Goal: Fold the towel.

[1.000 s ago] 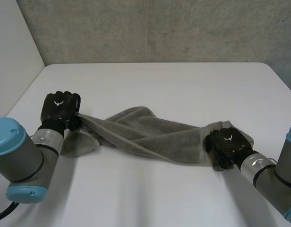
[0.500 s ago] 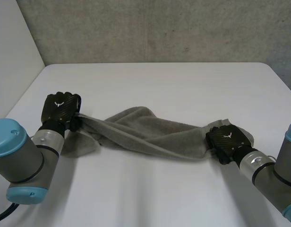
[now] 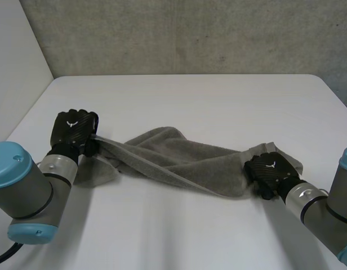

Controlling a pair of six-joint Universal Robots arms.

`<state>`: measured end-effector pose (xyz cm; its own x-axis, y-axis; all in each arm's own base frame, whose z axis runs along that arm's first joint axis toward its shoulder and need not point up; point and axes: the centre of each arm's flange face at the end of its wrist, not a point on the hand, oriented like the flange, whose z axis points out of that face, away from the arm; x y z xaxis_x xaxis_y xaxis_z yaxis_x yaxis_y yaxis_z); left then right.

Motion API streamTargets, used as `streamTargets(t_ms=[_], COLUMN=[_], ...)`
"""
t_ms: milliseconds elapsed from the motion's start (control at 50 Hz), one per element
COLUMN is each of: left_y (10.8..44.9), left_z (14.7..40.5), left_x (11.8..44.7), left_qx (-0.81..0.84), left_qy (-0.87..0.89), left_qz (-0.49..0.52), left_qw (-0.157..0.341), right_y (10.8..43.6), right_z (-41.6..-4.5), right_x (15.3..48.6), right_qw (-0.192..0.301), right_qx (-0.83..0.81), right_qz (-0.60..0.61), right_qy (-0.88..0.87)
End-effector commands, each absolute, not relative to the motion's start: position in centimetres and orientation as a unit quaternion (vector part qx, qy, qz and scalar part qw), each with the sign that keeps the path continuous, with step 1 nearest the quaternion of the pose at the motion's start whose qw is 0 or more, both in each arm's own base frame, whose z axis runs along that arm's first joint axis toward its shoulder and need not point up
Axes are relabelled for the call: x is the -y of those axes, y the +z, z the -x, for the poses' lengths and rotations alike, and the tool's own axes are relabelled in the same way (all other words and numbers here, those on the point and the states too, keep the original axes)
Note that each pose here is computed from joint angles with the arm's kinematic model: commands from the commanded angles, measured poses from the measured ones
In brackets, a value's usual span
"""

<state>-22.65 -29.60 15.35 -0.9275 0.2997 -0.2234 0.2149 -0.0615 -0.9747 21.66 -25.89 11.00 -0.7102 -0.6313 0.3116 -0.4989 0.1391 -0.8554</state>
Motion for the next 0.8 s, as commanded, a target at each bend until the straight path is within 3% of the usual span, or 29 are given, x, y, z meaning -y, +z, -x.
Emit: streamTargets(t_ms=[20,540,580,600,640,660,680,700,740,760,800], left_y=[15.1,15.5,16.9,16.9,19.4,19.4,21.1,22.9,24.7,24.7,28.4], left_z=[22.6,23.0,23.1,23.1,23.1,23.1,23.0,22.9,22.8,22.8,22.7], left_x=[29.4,28.9,28.4,28.4,27.7,27.7,27.3,26.6,25.8,25.7,23.7], left_qx=[0.687,0.678,0.664,0.664,0.643,0.643,0.626,0.608,0.592,0.592,0.566], left_qy=[0.701,0.709,0.721,0.721,0.742,0.742,0.757,0.773,0.786,0.786,0.805], left_qz=[0.189,0.193,0.193,0.193,0.187,0.187,0.181,0.177,0.172,0.171,0.162], left_qw=[0.030,0.033,0.035,0.035,0.041,0.041,0.044,0.047,0.054,0.054,0.073], right_y=[10.9,11.5,15.0,15.1,19.7,19.7,22.1,22.1,27.3,27.3,32.8], right_z=[-21.8,-21.8,-21.6,-21.6,-21.4,-21.4,-21.3,-21.3,-20.9,-20.9,-20.5], right_x=[25.7,26.3,26.2,26.2,25.8,25.8,25.5,25.5,24.5,24.5,22.8], right_qw=[0.064,0.087,0.103,0.103,0.123,0.123,0.133,0.133,0.139,0.139,0.135], right_qx=[-0.753,-0.766,-0.759,-0.758,-0.737,-0.736,-0.722,-0.722,-0.694,-0.694,-0.669], right_qz=[0.378,0.343,0.317,0.317,0.298,0.297,0.294,0.294,0.299,0.299,0.304], right_qy=[-0.535,-0.536,-0.560,-0.560,-0.595,-0.595,-0.611,-0.611,-0.640,-0.640,-0.664])
